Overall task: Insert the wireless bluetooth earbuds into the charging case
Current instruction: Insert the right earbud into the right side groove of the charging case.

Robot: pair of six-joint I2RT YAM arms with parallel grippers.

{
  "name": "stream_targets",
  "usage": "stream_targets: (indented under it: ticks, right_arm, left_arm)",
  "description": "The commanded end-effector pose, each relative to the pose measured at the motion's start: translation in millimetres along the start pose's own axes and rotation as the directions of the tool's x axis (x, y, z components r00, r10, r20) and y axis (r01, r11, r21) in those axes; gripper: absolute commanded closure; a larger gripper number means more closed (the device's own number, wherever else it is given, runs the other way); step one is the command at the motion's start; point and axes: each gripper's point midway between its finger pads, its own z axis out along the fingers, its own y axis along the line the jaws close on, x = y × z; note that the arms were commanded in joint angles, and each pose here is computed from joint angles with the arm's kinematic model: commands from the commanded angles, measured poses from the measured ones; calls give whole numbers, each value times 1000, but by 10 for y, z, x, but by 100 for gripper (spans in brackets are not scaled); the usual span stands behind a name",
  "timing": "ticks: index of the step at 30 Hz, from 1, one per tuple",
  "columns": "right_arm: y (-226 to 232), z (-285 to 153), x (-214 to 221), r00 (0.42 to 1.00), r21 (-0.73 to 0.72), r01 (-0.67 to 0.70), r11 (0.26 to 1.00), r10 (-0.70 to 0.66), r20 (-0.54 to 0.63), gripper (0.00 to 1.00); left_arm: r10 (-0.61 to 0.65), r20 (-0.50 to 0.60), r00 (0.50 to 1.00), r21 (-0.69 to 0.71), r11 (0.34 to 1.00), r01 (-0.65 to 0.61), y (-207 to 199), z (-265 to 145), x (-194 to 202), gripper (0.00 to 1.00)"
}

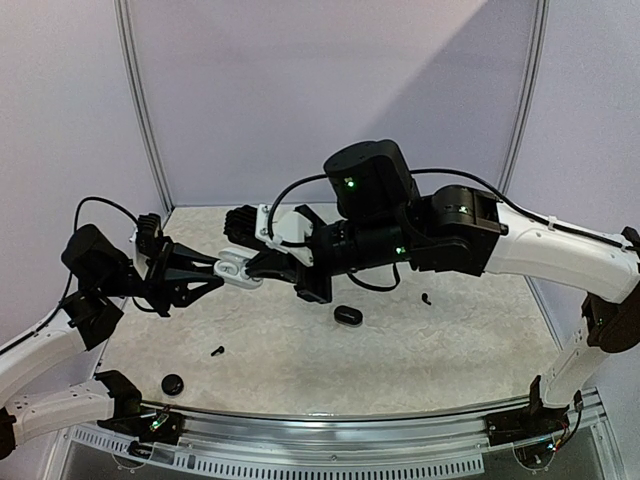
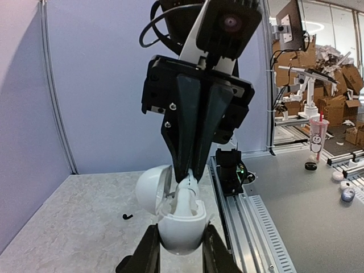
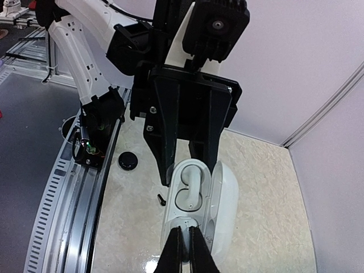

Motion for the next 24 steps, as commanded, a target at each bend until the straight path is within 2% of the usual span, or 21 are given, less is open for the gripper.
stream_targets:
  ticks: [1,5,11,15,24]
  right_arm:
    - [-29,-23,30,1000,2,-16,1000,16,9,100]
    - [-55,-3,55,1000,10,-18,1000,18,6,100]
    - [-92,-8,82,1000,27,-21,999,21,-3,80]
    - [-129,-47,44,1000,40,-20,999,20,5,76]
    - [-236,-401,-437,988,61,-45,997,36,150,64]
  left_arm:
    - [14,27,1000,1,1000,-14,-15,22,-102,100]
    - [13,33,999,-4,1000,-13,-7,21,-126,100]
    - [8,33,999,-9,1000,-8,-1,20,-121,100]
    - [3,29,1000,-13,1000,-3,9,20,-104,100]
    - [-66,7,998,-106,992,66,163,1,45,100]
